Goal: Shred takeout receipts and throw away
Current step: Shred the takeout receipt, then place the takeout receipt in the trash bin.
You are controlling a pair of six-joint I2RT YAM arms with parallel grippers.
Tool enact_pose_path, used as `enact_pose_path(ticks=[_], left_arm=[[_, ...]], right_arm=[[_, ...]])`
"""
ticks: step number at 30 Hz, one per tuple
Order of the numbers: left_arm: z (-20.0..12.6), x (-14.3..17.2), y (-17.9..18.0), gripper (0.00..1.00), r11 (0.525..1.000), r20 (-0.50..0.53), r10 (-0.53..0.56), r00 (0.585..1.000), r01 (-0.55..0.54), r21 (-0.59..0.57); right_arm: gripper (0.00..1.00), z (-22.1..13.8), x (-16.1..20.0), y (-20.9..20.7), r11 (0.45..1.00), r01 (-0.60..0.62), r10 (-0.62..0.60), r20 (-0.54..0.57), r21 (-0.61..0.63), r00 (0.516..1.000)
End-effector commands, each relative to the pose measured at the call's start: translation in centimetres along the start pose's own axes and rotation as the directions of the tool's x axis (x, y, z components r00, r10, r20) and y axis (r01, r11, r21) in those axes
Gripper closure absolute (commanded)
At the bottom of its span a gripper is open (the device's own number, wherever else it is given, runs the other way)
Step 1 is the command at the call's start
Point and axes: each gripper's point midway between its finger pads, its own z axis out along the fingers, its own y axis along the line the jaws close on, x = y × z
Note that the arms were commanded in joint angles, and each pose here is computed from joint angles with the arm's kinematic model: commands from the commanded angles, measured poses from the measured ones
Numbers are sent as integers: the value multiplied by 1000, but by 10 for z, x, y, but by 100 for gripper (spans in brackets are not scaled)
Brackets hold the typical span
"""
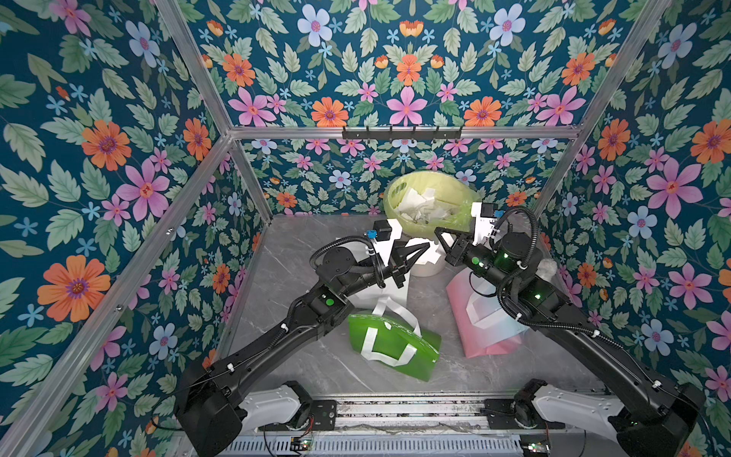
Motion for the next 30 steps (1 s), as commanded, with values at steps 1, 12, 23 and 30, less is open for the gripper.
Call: enact_pose_path(ticks=[1,12,23,30], left_arm=[[-4,-24,-3,100,999,83,33,996,-32,-8],[11,-35,27,100,983,8,100,995,-98,-157],[77,-27,123,100,992,-6,-14,1000,14,-127],[104,3,186,100,984,-50,-59,997,50,-172]], right_arm=[[100,-6,-12,-12,995,56,-60,49,84,997],[100,-30,-50,-18,936,271,-302,116,223,946],[100,18,-98,-36,947,274,-301,169,168,939],[100,77,-107,-66,945,277,-302,133,173,944]])
